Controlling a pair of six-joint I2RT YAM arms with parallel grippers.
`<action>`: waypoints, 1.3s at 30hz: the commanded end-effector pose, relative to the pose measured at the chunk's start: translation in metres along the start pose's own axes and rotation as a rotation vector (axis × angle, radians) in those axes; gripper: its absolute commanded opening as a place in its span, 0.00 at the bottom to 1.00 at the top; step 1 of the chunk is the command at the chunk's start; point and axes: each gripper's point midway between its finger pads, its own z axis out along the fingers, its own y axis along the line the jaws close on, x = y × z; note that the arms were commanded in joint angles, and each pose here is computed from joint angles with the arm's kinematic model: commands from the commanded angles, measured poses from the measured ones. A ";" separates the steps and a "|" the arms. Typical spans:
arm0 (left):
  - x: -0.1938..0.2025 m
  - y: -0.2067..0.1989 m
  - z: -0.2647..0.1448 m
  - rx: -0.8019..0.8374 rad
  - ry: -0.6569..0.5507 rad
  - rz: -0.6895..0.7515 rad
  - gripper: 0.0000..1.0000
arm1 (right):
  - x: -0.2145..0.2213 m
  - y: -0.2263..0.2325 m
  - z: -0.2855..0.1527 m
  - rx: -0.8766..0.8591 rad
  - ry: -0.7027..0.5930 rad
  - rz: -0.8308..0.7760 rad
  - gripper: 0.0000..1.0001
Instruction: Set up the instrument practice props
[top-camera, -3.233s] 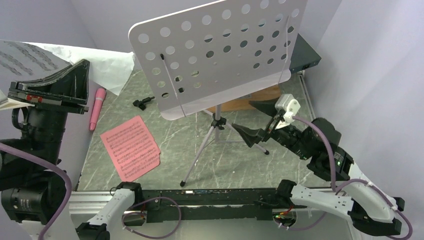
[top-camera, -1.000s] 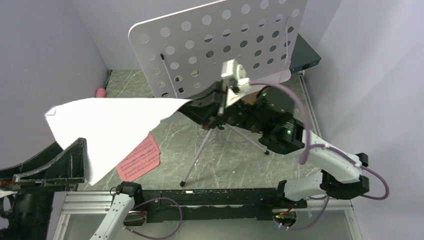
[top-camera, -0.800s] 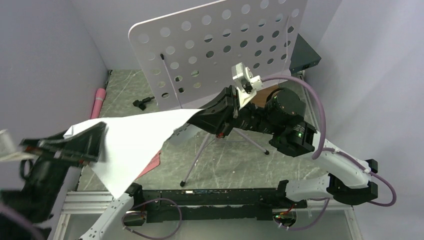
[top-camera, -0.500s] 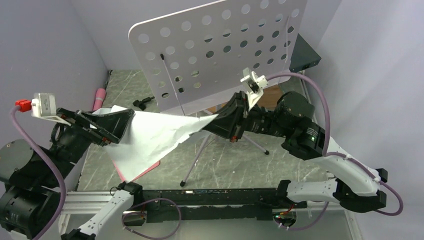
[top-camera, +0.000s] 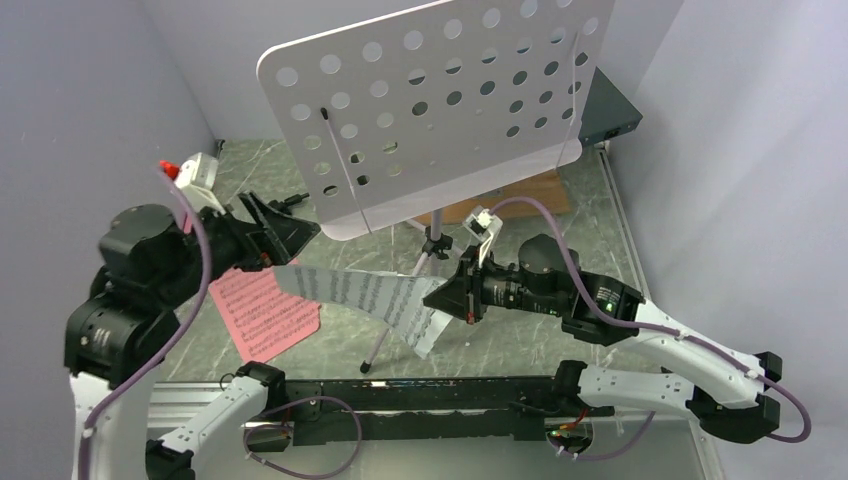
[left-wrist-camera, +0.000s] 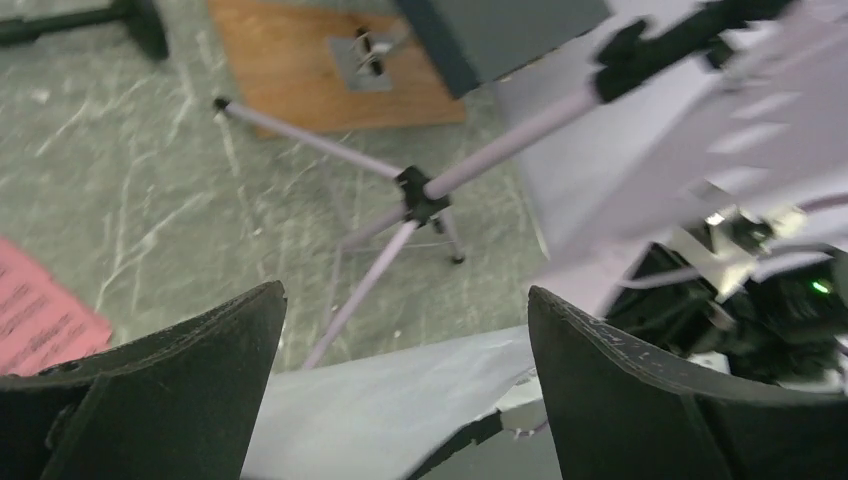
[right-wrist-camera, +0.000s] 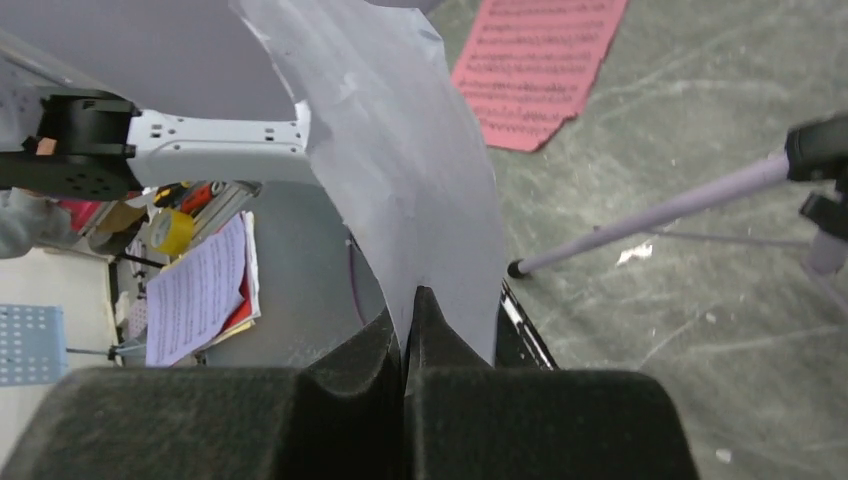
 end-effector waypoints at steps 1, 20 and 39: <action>0.013 0.031 -0.005 -0.123 -0.032 -0.034 0.96 | 0.001 -0.004 -0.007 0.031 -0.040 0.125 0.00; 0.127 0.108 -0.025 -0.324 -0.027 -0.704 1.00 | 0.003 -0.029 0.013 -0.110 -0.381 0.543 0.00; 0.196 0.089 0.049 -0.078 0.331 -1.342 0.99 | -0.034 -0.015 0.005 -0.291 -0.590 0.572 0.00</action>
